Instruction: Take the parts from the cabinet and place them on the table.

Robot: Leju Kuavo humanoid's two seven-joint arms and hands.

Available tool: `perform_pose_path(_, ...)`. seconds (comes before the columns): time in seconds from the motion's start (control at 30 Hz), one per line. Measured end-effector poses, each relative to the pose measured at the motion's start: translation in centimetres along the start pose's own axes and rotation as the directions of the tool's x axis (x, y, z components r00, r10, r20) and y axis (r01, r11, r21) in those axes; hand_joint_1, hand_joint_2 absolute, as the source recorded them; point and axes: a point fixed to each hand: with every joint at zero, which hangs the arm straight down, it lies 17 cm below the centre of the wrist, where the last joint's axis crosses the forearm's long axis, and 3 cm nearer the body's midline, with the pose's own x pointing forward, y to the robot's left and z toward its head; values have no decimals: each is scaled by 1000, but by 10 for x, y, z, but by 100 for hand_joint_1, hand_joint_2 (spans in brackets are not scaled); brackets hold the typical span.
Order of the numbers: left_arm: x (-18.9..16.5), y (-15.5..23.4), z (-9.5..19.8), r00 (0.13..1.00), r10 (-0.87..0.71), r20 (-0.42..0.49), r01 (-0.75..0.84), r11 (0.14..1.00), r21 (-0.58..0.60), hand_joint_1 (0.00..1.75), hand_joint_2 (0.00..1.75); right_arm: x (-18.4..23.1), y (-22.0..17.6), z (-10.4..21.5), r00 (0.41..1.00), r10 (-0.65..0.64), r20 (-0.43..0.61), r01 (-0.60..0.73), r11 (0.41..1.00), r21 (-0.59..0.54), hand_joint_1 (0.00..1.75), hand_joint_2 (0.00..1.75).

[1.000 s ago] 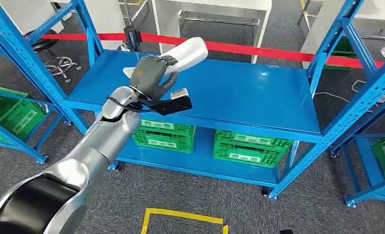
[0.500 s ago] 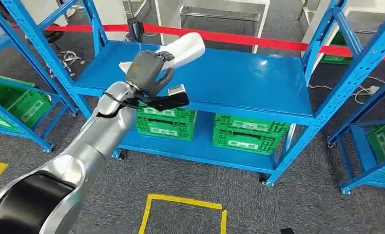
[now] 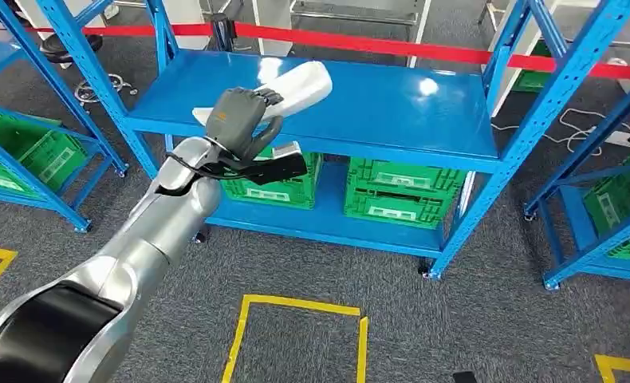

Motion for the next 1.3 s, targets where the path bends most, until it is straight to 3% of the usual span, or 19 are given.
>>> perform_pose_path(0.33, -2, 1, -1, 1000, 5, -10, -6, 1000, -12, 175, 175, 2, 0, 0, 1000, -11, 6, 11, 1000, -3, 0, 0)
perform_pose_path(0.5, 18, 12, -13, 1000, 2, 30, -3, 1000, 5, 175, 175, 5, -3, -1, 999, -35, 11, 35, 999, -15, 0, 0)
perform_pose_path(1.3, 25, -6, -9, 995, 85, 54, -81, 995, -63, 175, 175, 2, -7, -1, 999, -49, 11, 50, 998, -33, 0, 0)
